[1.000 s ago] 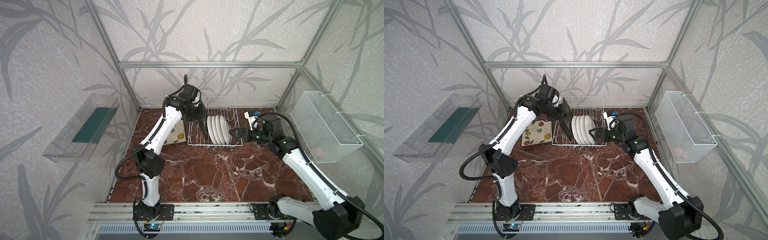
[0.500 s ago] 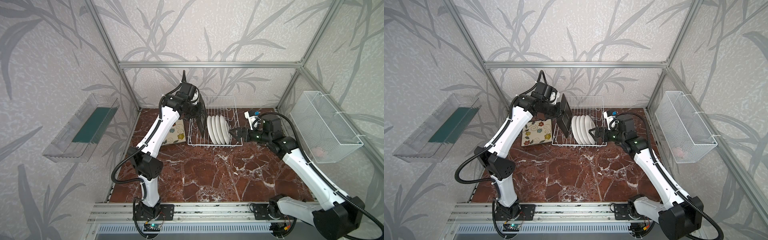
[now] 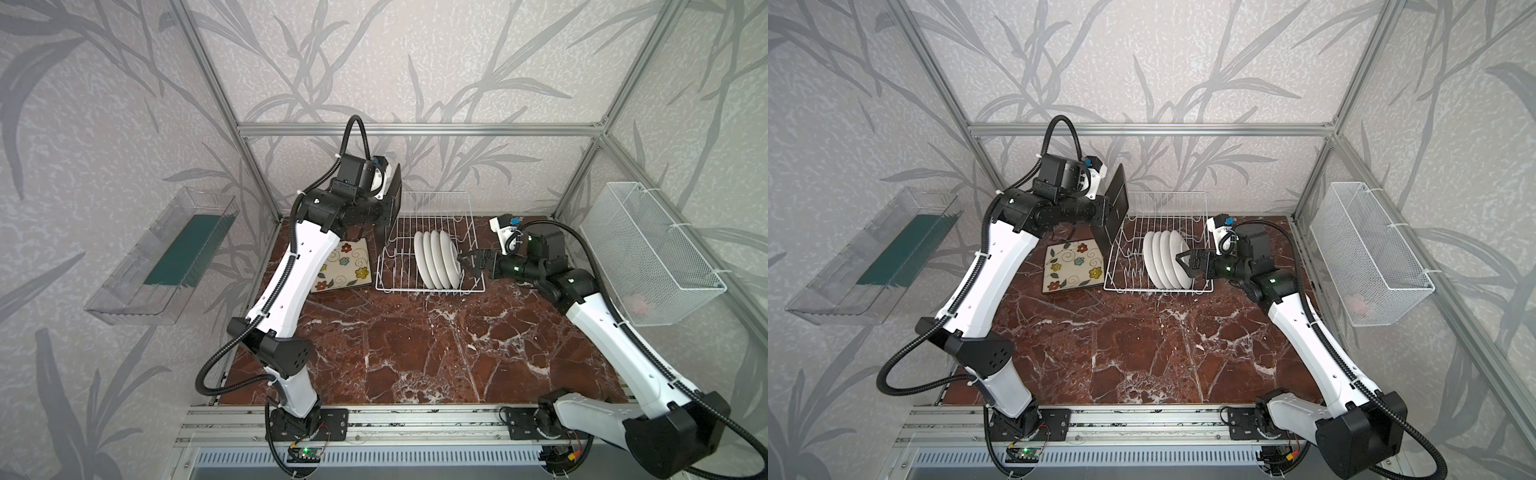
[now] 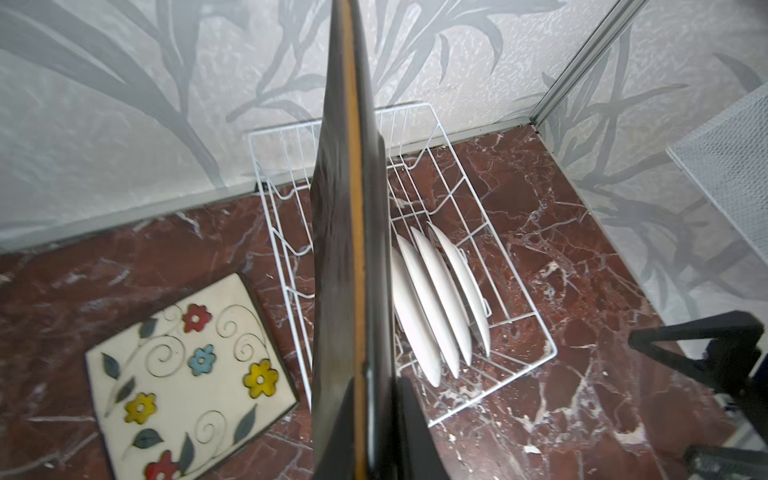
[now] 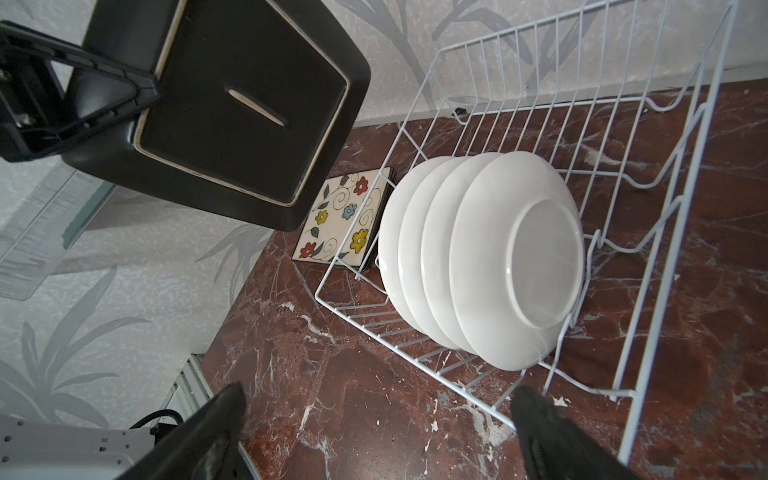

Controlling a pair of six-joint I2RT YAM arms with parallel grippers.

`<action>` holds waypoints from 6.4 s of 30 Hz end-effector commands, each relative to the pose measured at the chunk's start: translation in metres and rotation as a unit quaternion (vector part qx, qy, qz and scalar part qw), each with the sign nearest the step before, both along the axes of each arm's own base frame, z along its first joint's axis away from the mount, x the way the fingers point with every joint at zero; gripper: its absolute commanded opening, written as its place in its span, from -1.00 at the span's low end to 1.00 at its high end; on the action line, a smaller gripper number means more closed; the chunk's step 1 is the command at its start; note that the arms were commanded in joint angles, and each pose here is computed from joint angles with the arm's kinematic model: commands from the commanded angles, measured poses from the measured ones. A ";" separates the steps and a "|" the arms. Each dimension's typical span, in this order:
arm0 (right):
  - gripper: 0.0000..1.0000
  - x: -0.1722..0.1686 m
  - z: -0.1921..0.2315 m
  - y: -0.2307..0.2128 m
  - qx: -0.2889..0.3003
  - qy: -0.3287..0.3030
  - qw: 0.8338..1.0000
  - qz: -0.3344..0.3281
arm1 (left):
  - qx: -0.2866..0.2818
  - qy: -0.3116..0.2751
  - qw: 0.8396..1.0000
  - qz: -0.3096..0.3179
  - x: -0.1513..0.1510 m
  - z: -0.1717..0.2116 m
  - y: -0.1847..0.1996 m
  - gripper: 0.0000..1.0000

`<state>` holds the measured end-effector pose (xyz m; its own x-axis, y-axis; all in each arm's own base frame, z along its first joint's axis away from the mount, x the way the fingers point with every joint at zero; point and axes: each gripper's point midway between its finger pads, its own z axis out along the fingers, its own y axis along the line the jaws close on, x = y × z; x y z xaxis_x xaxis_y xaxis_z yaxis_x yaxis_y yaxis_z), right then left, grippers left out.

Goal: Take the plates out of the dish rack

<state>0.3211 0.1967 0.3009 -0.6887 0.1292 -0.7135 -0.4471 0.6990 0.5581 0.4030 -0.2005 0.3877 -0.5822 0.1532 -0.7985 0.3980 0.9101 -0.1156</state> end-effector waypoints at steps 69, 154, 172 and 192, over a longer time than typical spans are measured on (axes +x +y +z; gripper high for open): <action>0.21 0.065 0.013 0.033 0.198 0.219 0.956 0.006 | 0.283 -0.522 0.738 -0.321 -0.101 0.025 -0.081 -1.00; -1.00 0.071 0.078 -0.004 0.292 0.017 0.956 0.031 | -0.304 0.095 0.945 -0.073 -0.038 -0.026 -0.018 0.98; -1.00 0.071 0.062 0.005 0.295 0.036 0.954 0.045 | -0.428 0.170 0.880 -0.118 -0.004 -0.051 -0.060 0.50; -1.00 0.067 0.062 0.017 0.289 0.030 0.955 0.066 | -0.384 0.215 0.886 -0.149 -0.020 -0.074 -0.093 -0.18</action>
<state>0.3984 0.2089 0.3099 -0.8349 0.4132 -0.3636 -0.2733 0.2622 0.9255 0.3884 -0.2863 0.3059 -0.8902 -0.1753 -0.4206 0.3371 0.3675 -0.8668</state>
